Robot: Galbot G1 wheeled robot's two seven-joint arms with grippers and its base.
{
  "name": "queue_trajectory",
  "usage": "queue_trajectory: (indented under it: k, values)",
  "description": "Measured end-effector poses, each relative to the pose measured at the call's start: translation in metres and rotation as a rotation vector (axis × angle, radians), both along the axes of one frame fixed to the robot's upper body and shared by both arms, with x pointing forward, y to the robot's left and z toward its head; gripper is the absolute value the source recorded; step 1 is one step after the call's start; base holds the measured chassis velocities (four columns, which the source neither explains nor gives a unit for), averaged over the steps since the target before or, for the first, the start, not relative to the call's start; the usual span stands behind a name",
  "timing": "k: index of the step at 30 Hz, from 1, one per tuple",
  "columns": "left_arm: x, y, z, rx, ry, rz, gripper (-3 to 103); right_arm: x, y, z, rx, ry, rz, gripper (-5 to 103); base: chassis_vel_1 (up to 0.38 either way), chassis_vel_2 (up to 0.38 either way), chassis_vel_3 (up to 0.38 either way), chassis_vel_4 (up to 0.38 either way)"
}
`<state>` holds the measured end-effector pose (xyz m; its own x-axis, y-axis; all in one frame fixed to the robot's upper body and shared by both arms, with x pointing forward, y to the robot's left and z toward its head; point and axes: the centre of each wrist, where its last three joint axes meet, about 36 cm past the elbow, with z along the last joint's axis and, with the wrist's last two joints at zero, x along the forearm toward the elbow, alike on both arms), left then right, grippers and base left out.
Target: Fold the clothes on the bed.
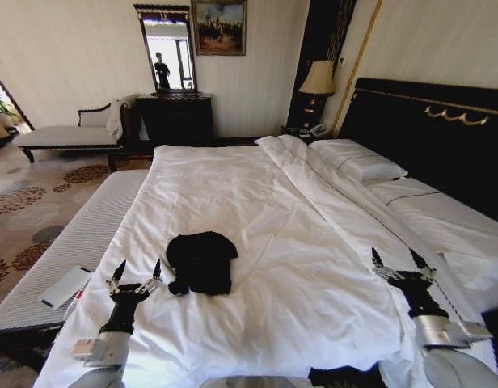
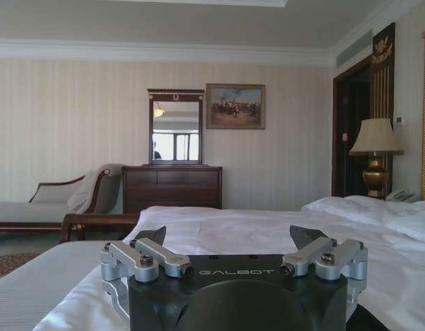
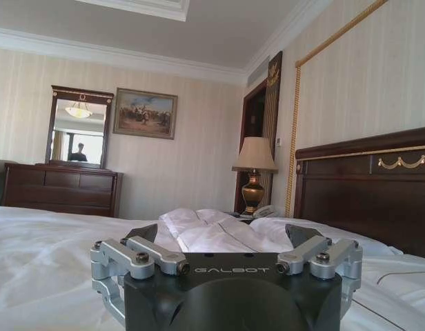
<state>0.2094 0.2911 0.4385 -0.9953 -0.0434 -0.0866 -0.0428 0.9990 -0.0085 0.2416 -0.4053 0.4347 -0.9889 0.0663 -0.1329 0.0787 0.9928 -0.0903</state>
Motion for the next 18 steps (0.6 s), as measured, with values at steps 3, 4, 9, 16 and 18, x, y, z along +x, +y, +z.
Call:
queue_trajectory:
  k: [3, 4, 9, 16, 18]
  values:
    - [0.001, 0.000, 0.000, 0.003, 0.000, -0.002, 100, 0.000, 0.005, -0.004, -0.005, 0.007, 0.002, 100, 0.000, 0.000, 0.000, 0.000]
    - [0.001, 0.001, 0.001, 0.005, 0.000, -0.004, 100, 0.000, 0.006, -0.006, -0.006, 0.012, 0.001, 100, 0.000, 0.000, 0.000, 0.000]
    - [0.002, 0.002, 0.000, 0.009, 0.004, -0.010, 100, -0.003, 0.007, -0.012, 0.003, 0.021, -0.008, 100, 0.000, 0.000, 0.000, 0.000]
    - [0.003, 0.000, 0.000, 0.007, 0.003, -0.017, 100, -0.010, 0.002, -0.023, -0.009, 0.041, -0.027, 100, 0.000, 0.000, 0.000, 0.000]
    - [0.004, 0.001, 0.001, 0.009, 0.002, -0.020, 100, -0.013, 0.001, -0.024, -0.009, 0.045, -0.032, 100, 0.000, 0.000, 0.000, 0.000]
